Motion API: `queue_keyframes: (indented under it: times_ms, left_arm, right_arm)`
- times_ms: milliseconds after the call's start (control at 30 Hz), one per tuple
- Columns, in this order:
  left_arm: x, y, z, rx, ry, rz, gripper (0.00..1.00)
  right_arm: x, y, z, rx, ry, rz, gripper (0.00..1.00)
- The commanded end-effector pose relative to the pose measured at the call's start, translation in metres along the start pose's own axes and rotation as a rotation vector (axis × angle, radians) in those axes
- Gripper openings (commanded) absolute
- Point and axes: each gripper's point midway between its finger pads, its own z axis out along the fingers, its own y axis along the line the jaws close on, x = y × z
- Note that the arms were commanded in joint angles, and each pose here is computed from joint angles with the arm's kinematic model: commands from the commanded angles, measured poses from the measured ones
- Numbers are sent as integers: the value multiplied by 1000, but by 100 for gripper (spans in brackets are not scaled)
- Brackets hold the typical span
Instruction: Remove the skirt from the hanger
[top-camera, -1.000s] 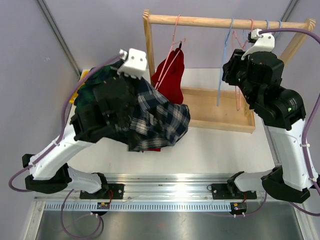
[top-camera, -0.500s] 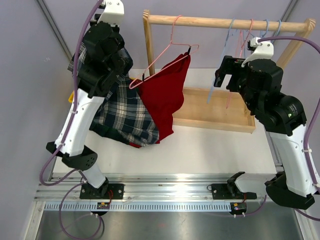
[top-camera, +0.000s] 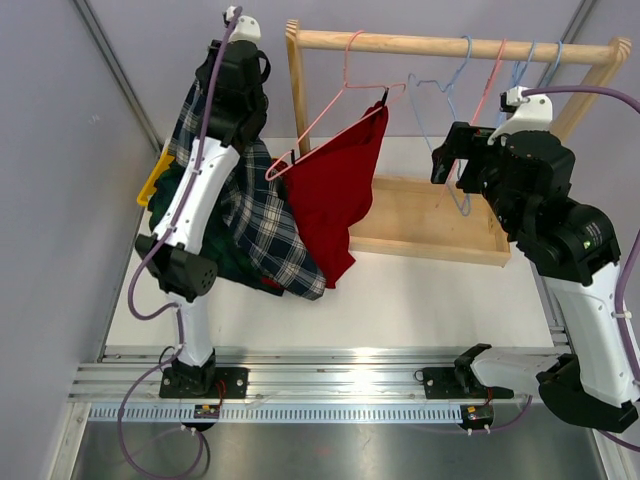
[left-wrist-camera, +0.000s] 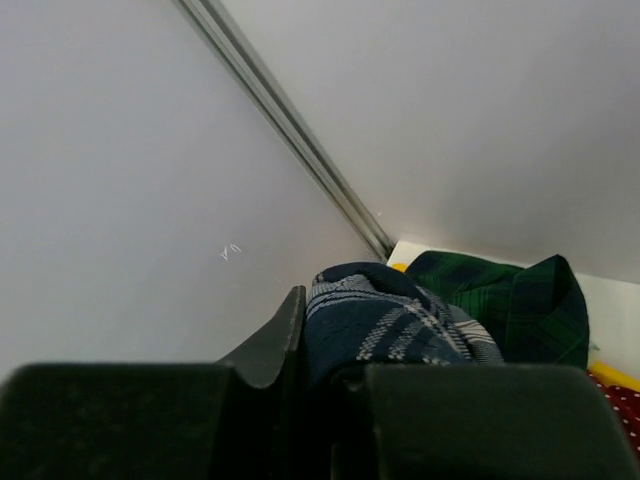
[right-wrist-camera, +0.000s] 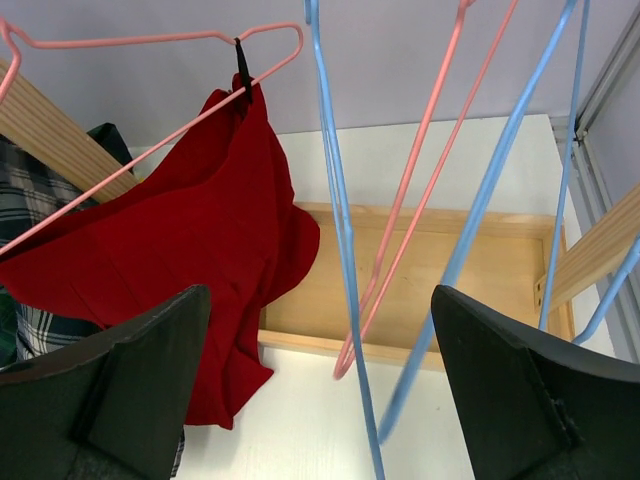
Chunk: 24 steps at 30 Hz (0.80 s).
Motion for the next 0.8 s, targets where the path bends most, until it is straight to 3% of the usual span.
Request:
queue_keyframes:
  times_ms: [0,67,167,200,400,433,567,600,767]
  left_arm:
    - [5,13,18,-132,13,-45,17]
    - [24,5,30,-144,56,-41,22]
    - [47,-3,39,-155,116,-8,71]
    - [55,-8,41,-160,133,16,99]
    - [70,-7,27,-155,192,31,99]
    - [68,-8,23,-130,189,-45,99]
    - [76,-23,-7,119,237,-150,99]
    - [66,-10,-21,154,216,-216,99]
    - [58,-31,-73,469,173,-344,99]
  right_arm:
    - [-11,5,-3,-37,-44,26,99]
    - [-12,10,-4,-62,-44,29,99]
    - [-16,18,-7,-113,-59,41,99]
    - [-20,20,-10,-134,-72,48,100]
    - [-25,82,-18,-458,-51,39,98]
    - [-34,91,-24,-505,-60,44,97]
    - [-35,124,-9,-611,-4,57,94]
    - [-43,130,-13,-647,-13,67,94]
    - [-39,164,15,-719,41,109,92]
